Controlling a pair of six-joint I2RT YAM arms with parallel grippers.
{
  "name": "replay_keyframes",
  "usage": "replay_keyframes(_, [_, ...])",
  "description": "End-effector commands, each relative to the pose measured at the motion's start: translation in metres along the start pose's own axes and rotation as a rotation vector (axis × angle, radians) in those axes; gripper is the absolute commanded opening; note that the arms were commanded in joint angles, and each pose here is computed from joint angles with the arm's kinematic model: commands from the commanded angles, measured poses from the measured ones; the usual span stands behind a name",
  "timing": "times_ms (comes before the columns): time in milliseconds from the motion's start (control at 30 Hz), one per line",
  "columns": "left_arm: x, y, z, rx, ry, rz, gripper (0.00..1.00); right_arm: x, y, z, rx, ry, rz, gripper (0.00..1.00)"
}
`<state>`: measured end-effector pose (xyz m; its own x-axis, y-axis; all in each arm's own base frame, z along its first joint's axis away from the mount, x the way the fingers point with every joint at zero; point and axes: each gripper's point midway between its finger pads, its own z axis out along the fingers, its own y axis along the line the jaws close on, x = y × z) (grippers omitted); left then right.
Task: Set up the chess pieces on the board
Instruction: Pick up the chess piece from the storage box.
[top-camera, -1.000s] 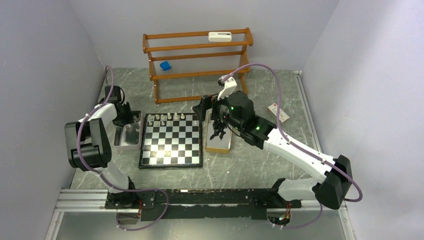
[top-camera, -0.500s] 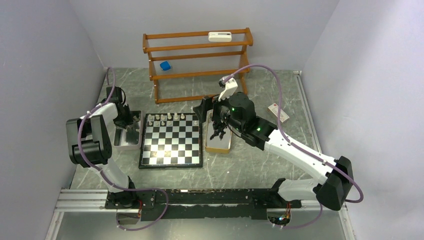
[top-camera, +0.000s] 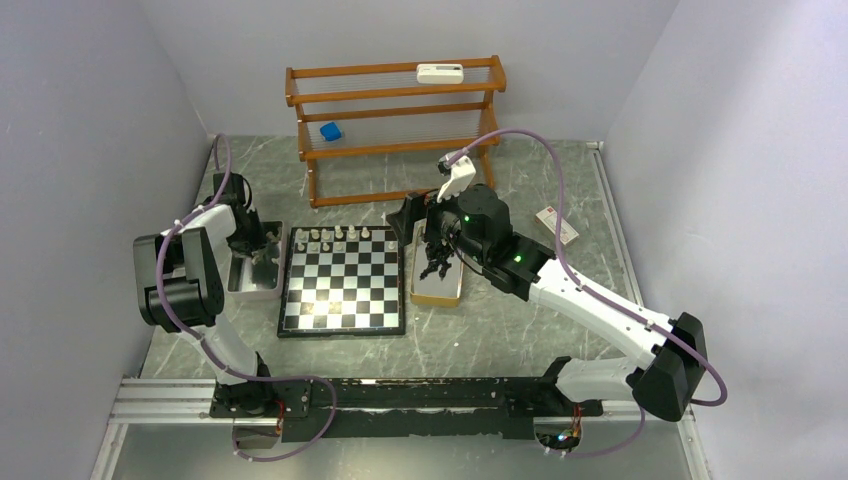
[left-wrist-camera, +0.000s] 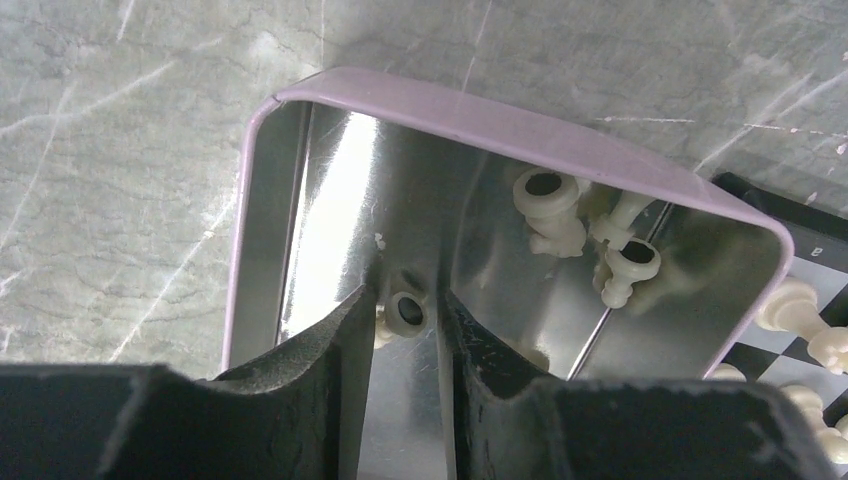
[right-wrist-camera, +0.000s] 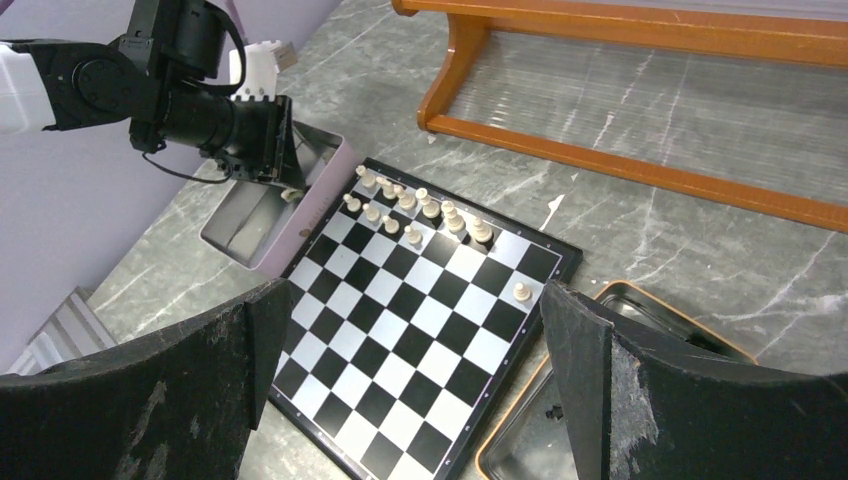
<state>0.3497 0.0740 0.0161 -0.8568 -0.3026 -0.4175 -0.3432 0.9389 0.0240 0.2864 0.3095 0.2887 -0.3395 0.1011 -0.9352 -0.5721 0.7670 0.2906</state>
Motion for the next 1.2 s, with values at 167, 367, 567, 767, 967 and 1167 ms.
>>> replay_keyframes(167, [0.006, 0.003, 0.001, -0.008, 0.044, -0.011, 0.41, -0.012, 0.000, -0.003, -0.003, -0.053, -0.003, 1.00])
replay_keyframes(367, [0.015, 0.003, -0.003, -0.022, 0.064, 0.011, 0.44, -0.013, 0.002, -0.003, -0.007, -0.054, -0.003, 1.00])
replay_keyframes(567, [0.019, -0.005, -0.009, -0.027, 0.069, 0.060, 0.47, -0.012, 0.001, -0.003, -0.007, -0.052, -0.002, 1.00])
replay_keyframes(767, [0.023, -0.006, -0.010, -0.052, 0.087, 0.072, 0.50, -0.014, 0.003, -0.004, -0.015, -0.055, -0.002, 1.00])
replay_keyframes(967, [0.009, -0.008, -0.023, -0.055, 0.012, 0.015, 0.48, -0.014, 0.002, -0.006, -0.012, -0.060, -0.002, 1.00])
replay_keyframes(1167, [0.021, -0.004, -0.020, -0.067, 0.062, 0.050, 0.44, -0.015, 0.002, -0.006, -0.013, -0.061, -0.002, 1.00])
